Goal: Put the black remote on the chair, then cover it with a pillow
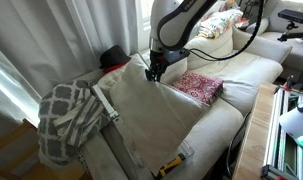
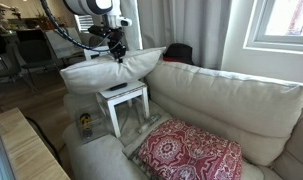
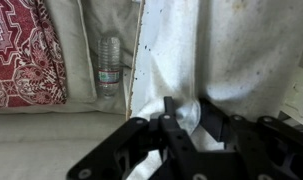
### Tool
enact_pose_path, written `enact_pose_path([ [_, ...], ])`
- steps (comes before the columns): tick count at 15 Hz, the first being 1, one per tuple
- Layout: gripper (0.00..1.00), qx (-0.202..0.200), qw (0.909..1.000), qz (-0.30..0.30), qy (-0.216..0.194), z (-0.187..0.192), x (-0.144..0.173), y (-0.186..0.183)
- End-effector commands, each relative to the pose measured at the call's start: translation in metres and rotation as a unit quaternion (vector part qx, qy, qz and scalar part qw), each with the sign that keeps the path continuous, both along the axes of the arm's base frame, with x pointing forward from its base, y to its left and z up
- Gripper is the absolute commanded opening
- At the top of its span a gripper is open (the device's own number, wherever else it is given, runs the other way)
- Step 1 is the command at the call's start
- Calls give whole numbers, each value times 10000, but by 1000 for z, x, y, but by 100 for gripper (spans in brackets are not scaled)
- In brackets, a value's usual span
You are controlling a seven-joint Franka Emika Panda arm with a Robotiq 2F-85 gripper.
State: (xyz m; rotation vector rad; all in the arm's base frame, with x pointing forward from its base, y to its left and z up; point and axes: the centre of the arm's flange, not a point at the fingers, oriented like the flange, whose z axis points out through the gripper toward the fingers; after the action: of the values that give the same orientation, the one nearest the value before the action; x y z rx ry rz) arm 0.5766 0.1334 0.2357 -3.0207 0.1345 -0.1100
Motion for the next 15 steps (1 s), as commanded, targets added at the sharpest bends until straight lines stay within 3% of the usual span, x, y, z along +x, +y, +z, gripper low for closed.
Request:
enact_pose_path([
  [1,65,25,10000,33,51,-11,1,6],
  [5,96,-114,9997,47,211,-19,-1,0],
  [6,100,-188,9994,57,294,-24,-2,-4],
  [10,100,-548,9971,76,525,-38,-4,-19],
  [15,100,-695,9947,133,746,-46,-7,-30],
])
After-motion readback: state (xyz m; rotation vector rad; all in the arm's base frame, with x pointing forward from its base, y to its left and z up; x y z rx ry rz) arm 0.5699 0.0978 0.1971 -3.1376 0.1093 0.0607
